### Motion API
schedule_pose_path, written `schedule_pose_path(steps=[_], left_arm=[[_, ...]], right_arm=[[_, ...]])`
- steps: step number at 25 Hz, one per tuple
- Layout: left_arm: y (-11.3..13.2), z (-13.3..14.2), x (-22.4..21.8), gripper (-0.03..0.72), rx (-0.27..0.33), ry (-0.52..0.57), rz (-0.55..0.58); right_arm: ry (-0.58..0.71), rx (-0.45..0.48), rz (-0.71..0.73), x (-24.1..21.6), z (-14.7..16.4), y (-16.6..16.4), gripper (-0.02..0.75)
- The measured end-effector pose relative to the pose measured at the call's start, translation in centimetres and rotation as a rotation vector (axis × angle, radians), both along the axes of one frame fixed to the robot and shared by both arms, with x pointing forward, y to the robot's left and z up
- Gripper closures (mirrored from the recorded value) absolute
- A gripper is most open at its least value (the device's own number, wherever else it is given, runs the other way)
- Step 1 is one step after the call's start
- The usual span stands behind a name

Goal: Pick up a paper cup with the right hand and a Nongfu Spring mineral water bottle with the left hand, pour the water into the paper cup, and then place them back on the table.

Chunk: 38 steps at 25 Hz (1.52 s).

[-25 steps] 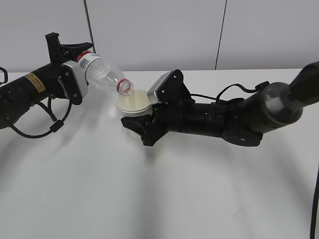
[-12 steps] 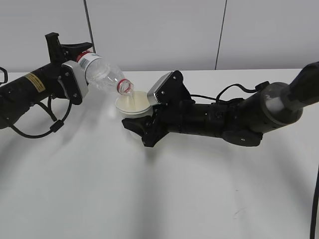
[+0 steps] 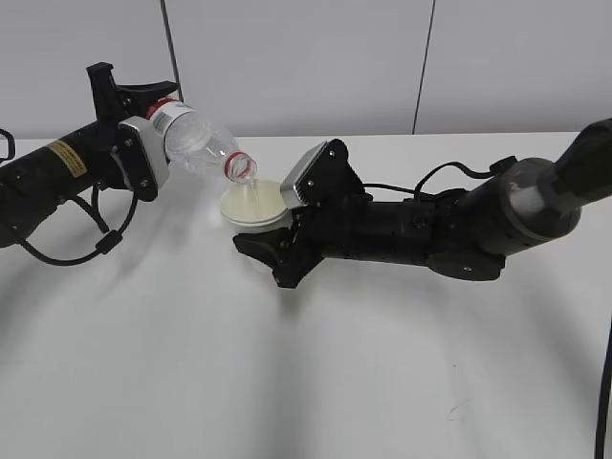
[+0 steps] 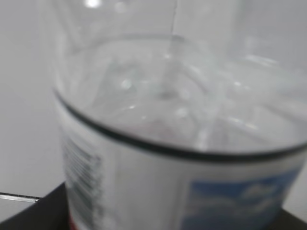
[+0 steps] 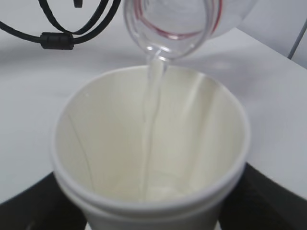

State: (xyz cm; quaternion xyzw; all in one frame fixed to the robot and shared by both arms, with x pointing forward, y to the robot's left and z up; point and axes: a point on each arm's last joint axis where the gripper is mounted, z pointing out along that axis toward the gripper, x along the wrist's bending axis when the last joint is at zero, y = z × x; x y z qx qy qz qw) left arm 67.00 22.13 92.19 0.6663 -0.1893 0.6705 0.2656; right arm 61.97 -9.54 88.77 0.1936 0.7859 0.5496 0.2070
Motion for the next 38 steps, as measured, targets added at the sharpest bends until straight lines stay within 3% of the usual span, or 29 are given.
schedule_pose_path(steps=[14,38], left_arm=[[0.0,0.03,0.02,0.277,0.037,-0.03,0.003],[0.11,0.12,0.12,0.277,0.044,-0.045,0.018]], right_arm=[[0.007,-0.017,-0.007,0.03,-0.15,-0.08,0.225],[0.011,-0.023,-0.005,0.01,-0.3,-0.09,0.225]])
